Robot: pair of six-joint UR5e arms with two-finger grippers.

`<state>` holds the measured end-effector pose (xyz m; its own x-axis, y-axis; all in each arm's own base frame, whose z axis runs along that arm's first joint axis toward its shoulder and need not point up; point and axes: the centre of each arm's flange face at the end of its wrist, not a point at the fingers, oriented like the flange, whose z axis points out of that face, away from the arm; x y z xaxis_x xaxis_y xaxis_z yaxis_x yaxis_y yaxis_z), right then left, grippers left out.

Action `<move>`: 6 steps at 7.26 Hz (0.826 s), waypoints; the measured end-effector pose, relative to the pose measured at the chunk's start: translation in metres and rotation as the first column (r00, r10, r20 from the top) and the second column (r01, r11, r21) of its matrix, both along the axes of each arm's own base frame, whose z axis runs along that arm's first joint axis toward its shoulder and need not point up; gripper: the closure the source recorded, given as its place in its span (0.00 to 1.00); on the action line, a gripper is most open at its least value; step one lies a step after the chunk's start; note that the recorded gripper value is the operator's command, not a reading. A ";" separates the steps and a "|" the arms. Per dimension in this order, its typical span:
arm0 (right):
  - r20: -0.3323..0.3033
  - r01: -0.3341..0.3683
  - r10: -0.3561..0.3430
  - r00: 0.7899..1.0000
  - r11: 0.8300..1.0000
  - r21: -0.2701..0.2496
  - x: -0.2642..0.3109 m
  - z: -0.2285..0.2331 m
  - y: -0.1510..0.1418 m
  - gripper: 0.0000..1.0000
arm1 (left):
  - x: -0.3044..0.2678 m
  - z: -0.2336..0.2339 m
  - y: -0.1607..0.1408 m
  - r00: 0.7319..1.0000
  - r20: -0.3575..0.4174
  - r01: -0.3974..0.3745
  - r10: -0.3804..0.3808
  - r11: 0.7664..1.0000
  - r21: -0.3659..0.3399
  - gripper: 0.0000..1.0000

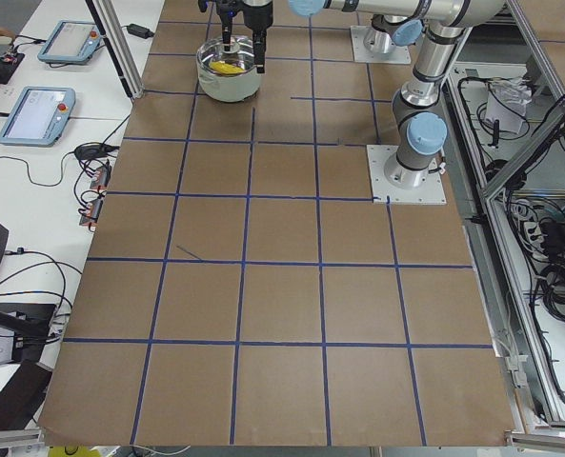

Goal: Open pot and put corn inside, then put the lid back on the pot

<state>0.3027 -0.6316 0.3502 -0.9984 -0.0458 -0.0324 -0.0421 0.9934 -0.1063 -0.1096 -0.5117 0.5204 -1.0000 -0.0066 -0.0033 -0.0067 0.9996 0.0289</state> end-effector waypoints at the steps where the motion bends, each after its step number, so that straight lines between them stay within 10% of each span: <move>1: -0.003 -0.005 0.005 1.000 1.000 0.001 -0.001 -0.001 -0.001 0.57 | 0.000 0.000 0.000 1.000 0.000 0.001 -0.001 1.000 0.000 0.00; 6: -0.003 -0.005 0.005 1.000 1.000 -0.010 -0.001 -0.001 -0.002 0.38 | -0.002 -0.001 -0.003 1.000 -0.001 0.003 -0.003 1.000 -0.005 0.00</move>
